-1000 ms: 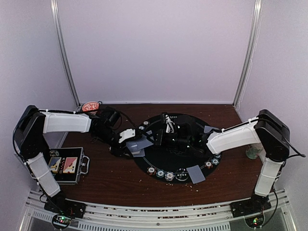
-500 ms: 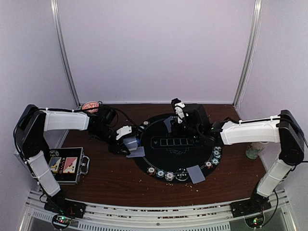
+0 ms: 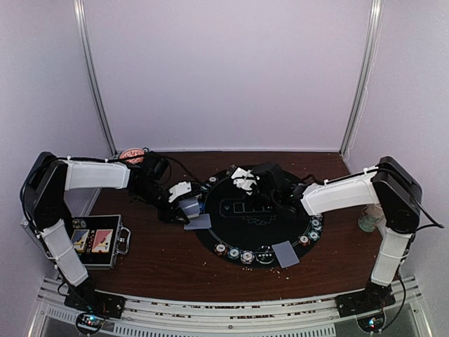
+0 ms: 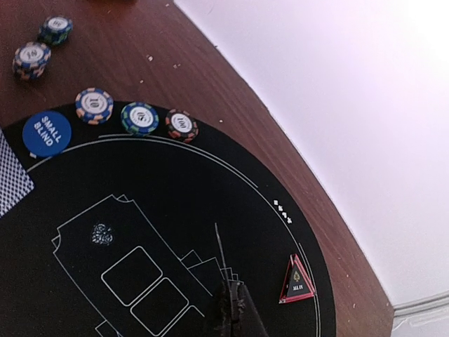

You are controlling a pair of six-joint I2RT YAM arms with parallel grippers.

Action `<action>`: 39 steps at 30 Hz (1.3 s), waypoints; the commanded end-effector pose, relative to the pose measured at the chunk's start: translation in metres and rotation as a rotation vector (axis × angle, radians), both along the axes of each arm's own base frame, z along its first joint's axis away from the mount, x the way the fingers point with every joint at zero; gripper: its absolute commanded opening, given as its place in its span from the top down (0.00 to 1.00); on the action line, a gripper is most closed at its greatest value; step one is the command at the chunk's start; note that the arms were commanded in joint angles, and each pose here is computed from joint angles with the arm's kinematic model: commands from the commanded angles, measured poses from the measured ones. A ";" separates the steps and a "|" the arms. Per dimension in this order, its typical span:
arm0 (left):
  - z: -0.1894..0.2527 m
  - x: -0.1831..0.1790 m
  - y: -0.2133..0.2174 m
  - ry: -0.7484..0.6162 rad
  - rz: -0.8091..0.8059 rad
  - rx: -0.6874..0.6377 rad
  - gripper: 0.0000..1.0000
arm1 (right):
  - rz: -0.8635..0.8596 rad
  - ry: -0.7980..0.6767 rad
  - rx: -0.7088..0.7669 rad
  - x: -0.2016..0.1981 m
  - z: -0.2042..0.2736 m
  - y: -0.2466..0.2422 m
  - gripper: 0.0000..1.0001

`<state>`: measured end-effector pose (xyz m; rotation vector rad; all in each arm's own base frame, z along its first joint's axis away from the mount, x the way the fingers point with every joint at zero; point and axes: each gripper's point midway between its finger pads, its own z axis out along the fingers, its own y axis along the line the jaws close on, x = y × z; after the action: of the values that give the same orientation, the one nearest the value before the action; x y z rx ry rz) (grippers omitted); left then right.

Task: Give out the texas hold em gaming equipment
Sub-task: Flop the poker card in the community card area.

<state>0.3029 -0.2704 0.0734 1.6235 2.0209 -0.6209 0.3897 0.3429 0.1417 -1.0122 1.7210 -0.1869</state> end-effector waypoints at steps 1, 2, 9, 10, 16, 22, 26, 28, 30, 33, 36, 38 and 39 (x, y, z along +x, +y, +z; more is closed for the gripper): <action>0.009 0.010 -0.005 -0.015 0.003 -0.039 0.52 | 0.079 -0.123 -0.118 0.011 0.013 0.026 1.00; 0.009 0.010 -0.005 -0.013 0.003 -0.040 0.52 | 0.088 -0.123 -0.145 0.012 0.008 0.031 1.00; 0.011 0.008 -0.006 -0.012 -0.001 -0.047 0.52 | 0.171 -0.141 -0.314 0.016 -0.025 0.068 1.00; 0.012 0.008 -0.006 -0.014 -0.001 -0.048 0.52 | 0.186 -0.138 -0.323 0.016 -0.029 0.073 1.00; 0.013 0.007 -0.006 -0.016 -0.005 -0.053 0.52 | 0.263 -0.114 -0.366 0.014 -0.047 0.083 1.00; 0.015 0.007 -0.007 -0.019 -0.005 -0.056 0.52 | 0.284 -0.078 -0.384 0.008 -0.064 0.079 1.00; 0.015 0.007 -0.007 -0.018 -0.006 -0.057 0.52 | 0.283 -0.053 -0.390 0.007 -0.076 0.071 1.00; 0.015 0.008 -0.006 -0.020 -0.004 -0.055 0.52 | 0.286 -0.040 -0.393 0.007 -0.080 0.067 1.00; 0.015 0.008 -0.006 -0.020 -0.004 -0.053 0.52 | 0.290 -0.022 -0.405 0.006 -0.086 0.063 1.00; 0.015 0.009 -0.006 -0.021 -0.001 -0.054 0.52 | 0.289 -0.005 -0.413 0.006 -0.092 0.057 1.00; 0.013 0.009 -0.006 -0.018 -0.001 -0.053 0.52 | 0.289 0.011 -0.417 0.006 -0.098 0.052 1.00; 0.014 0.009 -0.006 -0.018 -0.001 -0.054 0.52 | 0.295 0.019 -0.413 0.004 -0.099 0.052 0.97; 0.014 0.009 -0.006 -0.019 0.000 -0.053 0.52 | 0.301 0.023 -0.409 0.003 -0.099 0.052 0.95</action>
<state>0.3023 -0.2680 0.0732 1.6097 2.0361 -0.6489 0.3970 0.4008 0.0565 -1.5344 1.5291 -0.3668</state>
